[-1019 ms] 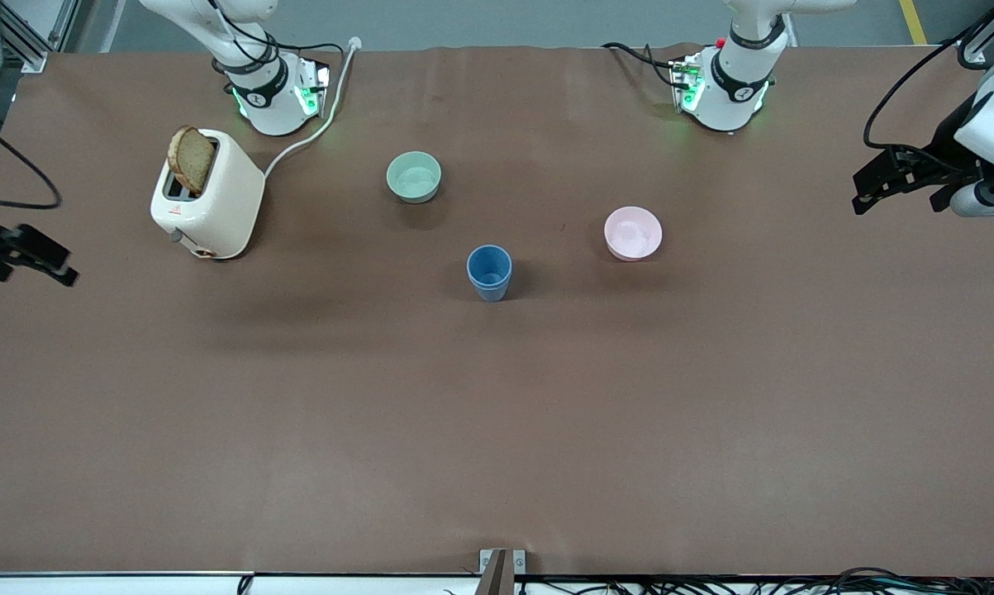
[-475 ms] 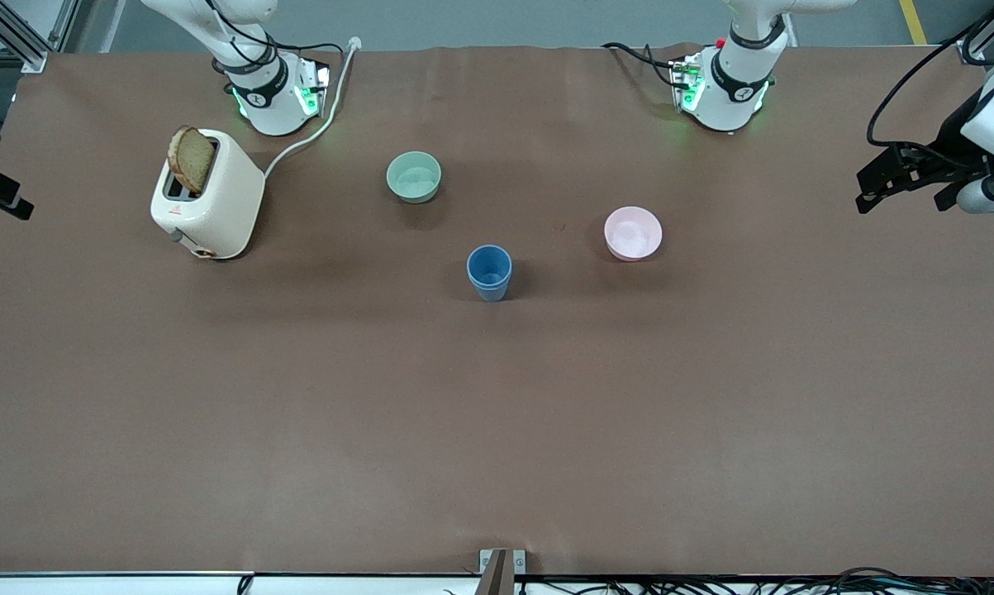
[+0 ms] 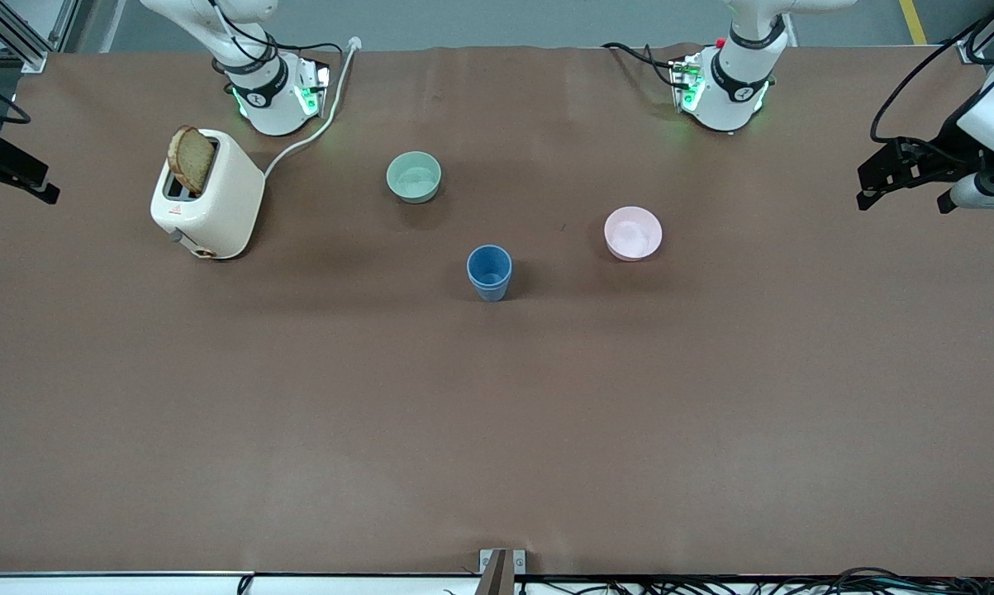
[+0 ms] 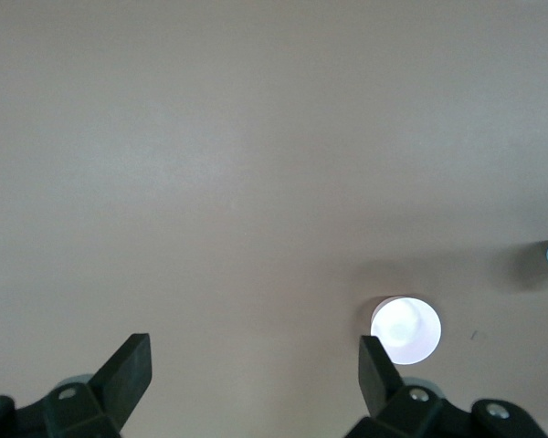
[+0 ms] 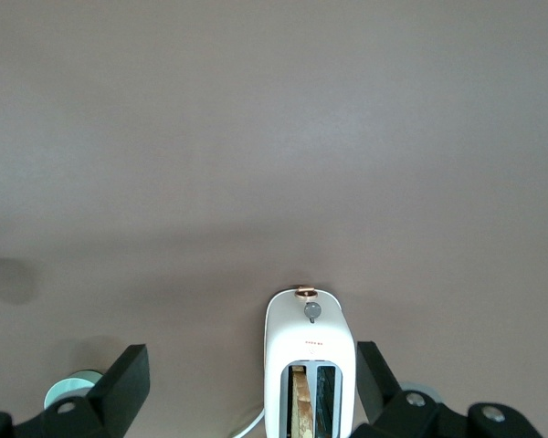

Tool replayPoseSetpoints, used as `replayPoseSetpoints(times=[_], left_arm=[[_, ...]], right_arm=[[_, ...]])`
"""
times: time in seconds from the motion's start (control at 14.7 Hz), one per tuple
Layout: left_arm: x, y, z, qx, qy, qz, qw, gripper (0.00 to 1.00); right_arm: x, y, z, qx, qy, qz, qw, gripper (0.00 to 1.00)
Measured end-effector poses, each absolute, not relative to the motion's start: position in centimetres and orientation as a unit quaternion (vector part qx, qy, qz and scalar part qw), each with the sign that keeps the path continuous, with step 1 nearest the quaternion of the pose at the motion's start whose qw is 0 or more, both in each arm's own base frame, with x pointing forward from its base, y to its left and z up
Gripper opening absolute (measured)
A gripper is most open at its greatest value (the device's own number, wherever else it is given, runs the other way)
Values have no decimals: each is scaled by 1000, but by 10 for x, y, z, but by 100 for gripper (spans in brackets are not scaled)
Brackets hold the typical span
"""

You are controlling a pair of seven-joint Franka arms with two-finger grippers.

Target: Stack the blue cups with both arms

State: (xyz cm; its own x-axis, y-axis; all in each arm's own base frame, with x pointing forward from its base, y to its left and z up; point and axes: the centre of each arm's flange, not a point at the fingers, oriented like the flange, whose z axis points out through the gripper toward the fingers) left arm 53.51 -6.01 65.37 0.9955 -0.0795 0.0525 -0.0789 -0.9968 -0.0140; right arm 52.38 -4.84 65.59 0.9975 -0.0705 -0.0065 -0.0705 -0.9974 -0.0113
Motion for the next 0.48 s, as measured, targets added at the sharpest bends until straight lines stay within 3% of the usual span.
replayPoseSetpoints(times=[0.48], left_arm=[[535,-60,659,-999,27,-32,5,100]], right_arm=[[527,-48,660,-999,35,-13,6,100]])
